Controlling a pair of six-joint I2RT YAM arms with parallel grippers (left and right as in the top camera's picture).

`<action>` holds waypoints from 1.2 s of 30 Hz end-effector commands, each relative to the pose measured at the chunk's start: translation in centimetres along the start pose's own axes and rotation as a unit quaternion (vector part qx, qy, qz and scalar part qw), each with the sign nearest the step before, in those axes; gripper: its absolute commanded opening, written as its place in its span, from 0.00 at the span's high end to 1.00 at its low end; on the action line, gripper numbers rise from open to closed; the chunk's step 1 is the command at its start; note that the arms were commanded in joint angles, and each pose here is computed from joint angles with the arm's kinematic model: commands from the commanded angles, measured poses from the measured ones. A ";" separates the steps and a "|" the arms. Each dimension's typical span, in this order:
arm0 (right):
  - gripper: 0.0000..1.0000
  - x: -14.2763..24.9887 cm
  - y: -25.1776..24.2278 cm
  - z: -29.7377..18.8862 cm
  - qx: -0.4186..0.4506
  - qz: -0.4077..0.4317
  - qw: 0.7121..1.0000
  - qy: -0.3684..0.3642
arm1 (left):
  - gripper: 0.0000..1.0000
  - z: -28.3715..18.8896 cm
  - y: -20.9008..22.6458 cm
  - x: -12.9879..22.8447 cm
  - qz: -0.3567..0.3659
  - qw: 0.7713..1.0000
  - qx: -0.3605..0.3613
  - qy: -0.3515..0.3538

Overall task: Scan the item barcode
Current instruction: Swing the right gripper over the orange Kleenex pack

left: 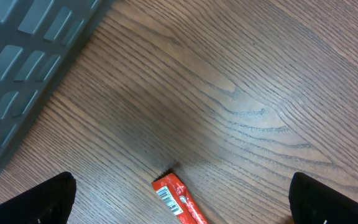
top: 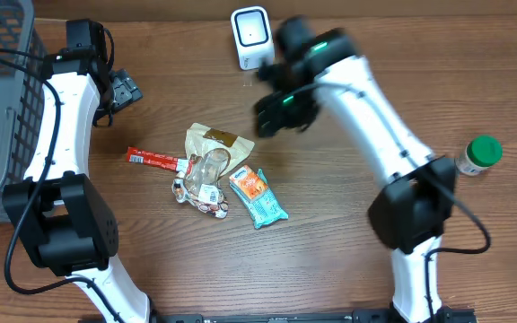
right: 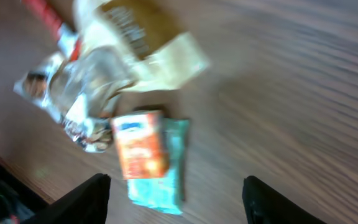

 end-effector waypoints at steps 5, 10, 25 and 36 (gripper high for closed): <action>0.36 4.2 6.6 4.6 0.124 -0.130 0.984 0.003 | 0.00 -0.8 -0.3 -0.5 -0.003 1.000 0.007 -0.013; 0.36 5.2 7.7 7.1 0.209 -0.178 0.961 -0.030 | 0.00 -0.8 -0.3 -0.5 -0.003 1.000 0.007 -0.013; 0.37 3.3 1.7 5.7 0.073 -0.069 0.994 0.044 | 0.00 -0.8 -0.3 -0.5 -0.003 1.000 0.007 -0.013; 0.76 3.8 -0.6 5.7 -0.068 -0.044 0.992 0.097 | 0.00 -0.8 -0.3 -0.5 -0.003 1.000 0.007 -0.013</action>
Point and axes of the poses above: each gripper's point midway between its finger pads, its own z axis out along the fingers, its own y axis along the line the jaws close on, x = y × z, the point moved 7 cm from there along -z, back along the fingers, and after that the axes turned 15 degrees about z, right-handed, at the moved point
